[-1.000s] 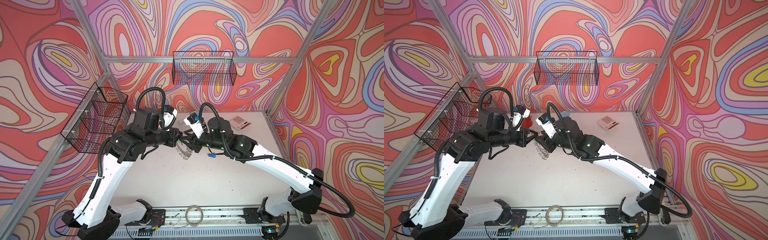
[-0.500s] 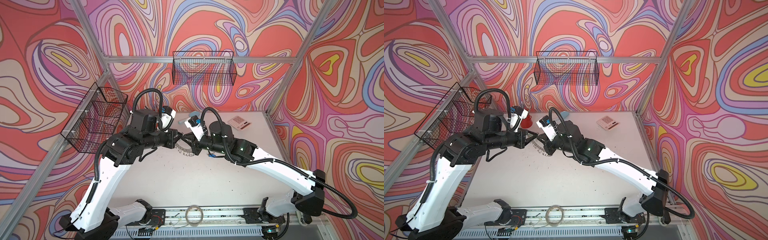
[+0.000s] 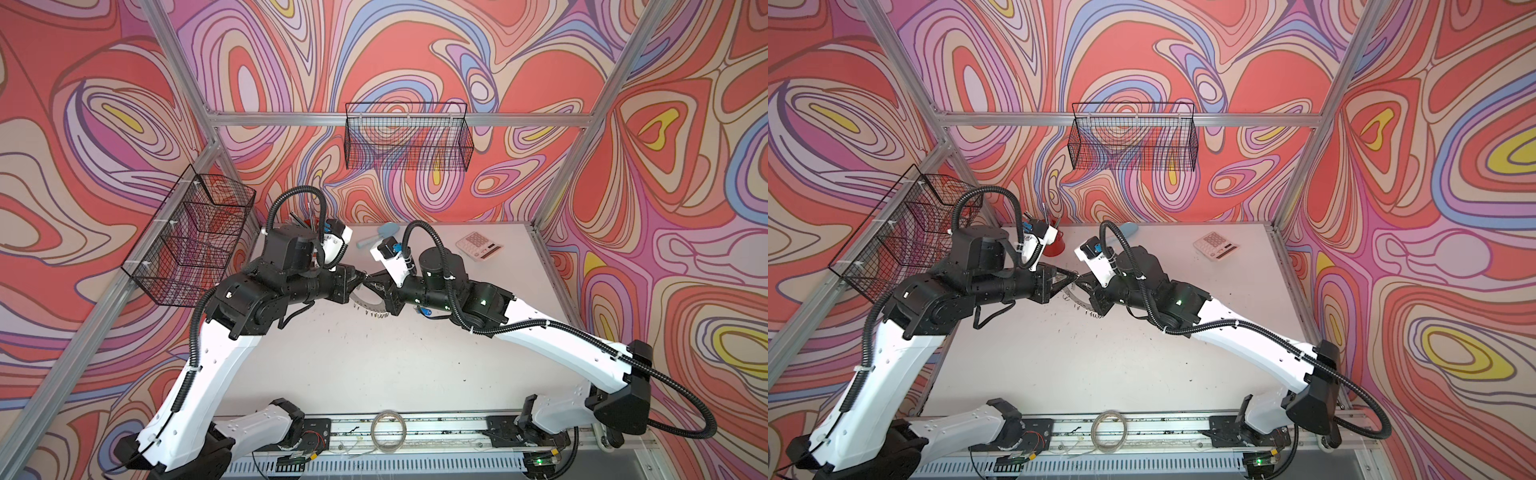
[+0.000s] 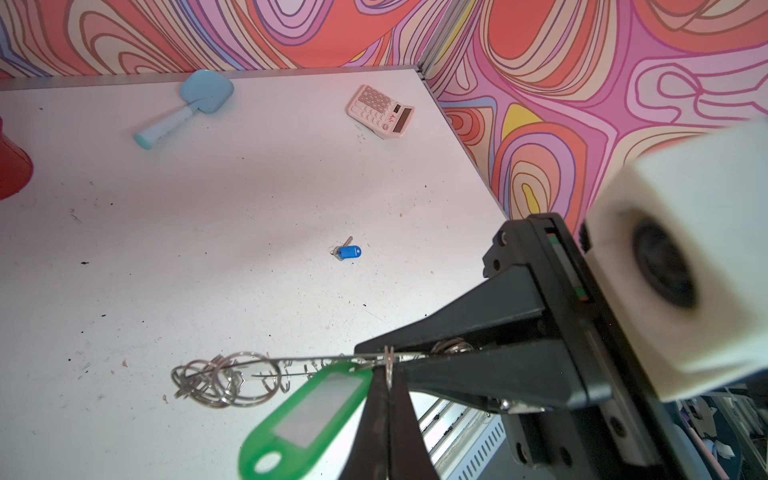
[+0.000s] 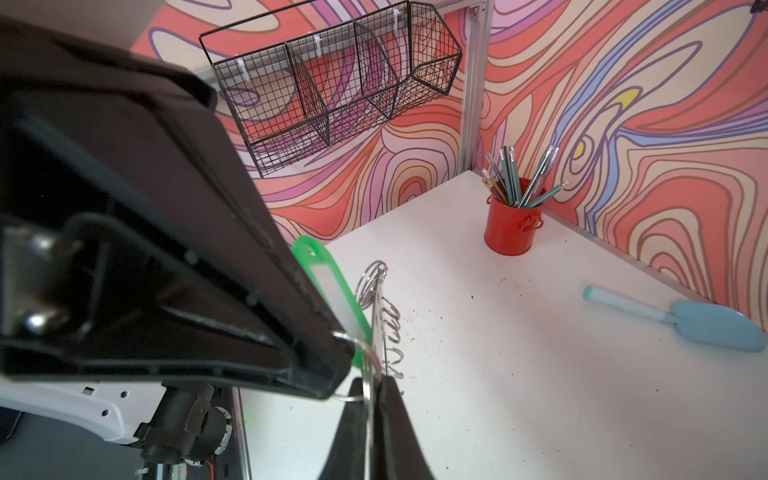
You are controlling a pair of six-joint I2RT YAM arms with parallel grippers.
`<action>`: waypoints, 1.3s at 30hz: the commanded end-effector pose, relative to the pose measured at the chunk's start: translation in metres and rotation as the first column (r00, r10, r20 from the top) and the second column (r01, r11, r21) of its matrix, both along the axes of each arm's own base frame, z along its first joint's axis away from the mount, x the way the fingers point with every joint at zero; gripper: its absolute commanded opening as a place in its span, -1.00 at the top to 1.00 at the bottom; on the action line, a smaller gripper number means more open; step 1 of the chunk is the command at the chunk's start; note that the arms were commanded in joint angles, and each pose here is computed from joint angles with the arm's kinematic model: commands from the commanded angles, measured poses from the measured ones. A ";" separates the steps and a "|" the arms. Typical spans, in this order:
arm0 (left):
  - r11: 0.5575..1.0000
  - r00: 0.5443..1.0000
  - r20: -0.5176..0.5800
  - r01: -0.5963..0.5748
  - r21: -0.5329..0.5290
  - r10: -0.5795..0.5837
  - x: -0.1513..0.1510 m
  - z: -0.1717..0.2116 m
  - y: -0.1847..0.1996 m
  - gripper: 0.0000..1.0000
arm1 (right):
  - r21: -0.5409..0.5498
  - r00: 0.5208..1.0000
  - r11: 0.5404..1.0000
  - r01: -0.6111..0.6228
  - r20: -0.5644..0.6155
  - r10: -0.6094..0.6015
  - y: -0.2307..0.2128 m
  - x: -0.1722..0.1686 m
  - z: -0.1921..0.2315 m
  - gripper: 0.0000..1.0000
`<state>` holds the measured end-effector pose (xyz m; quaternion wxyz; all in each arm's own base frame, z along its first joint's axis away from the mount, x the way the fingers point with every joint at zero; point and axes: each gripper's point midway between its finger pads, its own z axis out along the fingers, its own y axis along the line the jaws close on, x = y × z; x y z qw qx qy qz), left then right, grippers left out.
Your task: Put the keys on the keyring
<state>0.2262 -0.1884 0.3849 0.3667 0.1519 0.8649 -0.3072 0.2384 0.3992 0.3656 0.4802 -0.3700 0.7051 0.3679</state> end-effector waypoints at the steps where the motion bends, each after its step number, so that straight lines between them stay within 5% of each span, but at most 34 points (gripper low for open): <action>1: 0.999 0.999 0.049 0.015 0.029 -0.016 -0.014 -0.002 0.012 0.94 | 0.115 0.999 0.993 0.007 0.043 -0.012 -0.013 -0.001 0.038 1.00; 19: 0.999 0.998 0.064 0.018 -0.038 -0.016 -0.014 0.006 0.012 0.96 | 0.116 0.998 0.992 -0.055 0.004 0.055 -0.006 -0.011 0.031 1.00; 32: 0.973 0.996 0.026 0.089 -0.215 -0.085 -0.018 0.029 0.003 0.55 | 0.108 0.999 0.993 -0.053 -0.001 0.053 -0.005 -0.010 0.026 1.00; 39: 0.978 0.995 0.093 -0.009 -0.208 0.029 -0.007 0.037 0.025 -0.08 | 0.105 0.996 0.995 0.000 -0.084 0.009 -0.006 0.012 0.017 1.00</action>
